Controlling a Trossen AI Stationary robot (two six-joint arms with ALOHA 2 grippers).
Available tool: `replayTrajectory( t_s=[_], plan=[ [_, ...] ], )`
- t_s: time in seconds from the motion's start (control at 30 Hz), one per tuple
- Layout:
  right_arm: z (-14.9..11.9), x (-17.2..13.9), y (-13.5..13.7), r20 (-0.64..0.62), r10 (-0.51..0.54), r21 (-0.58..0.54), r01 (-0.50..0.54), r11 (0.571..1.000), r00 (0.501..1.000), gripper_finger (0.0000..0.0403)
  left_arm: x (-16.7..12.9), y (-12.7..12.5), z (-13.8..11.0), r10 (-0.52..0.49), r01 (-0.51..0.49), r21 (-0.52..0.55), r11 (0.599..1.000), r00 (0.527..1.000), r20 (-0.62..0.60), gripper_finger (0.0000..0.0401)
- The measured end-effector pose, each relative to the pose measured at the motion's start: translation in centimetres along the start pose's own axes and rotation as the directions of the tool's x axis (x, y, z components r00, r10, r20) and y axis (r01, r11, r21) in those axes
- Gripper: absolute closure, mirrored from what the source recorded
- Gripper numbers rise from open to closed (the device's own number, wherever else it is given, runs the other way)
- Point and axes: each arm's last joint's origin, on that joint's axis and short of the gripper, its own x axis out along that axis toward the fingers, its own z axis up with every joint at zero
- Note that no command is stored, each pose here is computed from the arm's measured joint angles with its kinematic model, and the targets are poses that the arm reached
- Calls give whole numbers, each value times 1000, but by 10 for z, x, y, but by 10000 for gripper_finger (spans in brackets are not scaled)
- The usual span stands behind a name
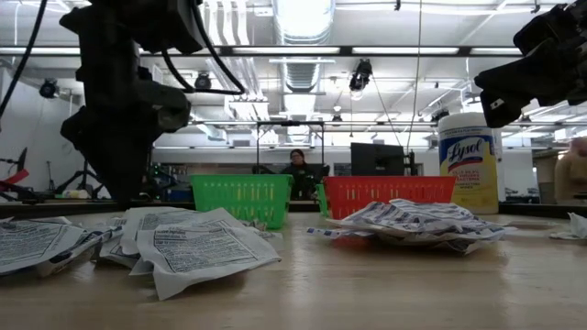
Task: Pick & Place First Aid Supplies
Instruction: Put the blue alcohol pad into the yellow bin
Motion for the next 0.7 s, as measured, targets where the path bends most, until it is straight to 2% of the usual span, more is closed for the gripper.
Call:
replayTrajectory(
  t_s=[0.37, 0.7],
  plan=[
    [0, 0, 0, 0, 0, 0, 0, 1000, 1000, 374, 4, 1, -1, 13, -13, -11, 1000, 1000, -5, 279],
    [0, 0, 0, 0, 0, 0, 0, 1000, 1000, 374, 25, 2, -2, 58, -59, -10, 998, 998, -32, 279]
  ],
)
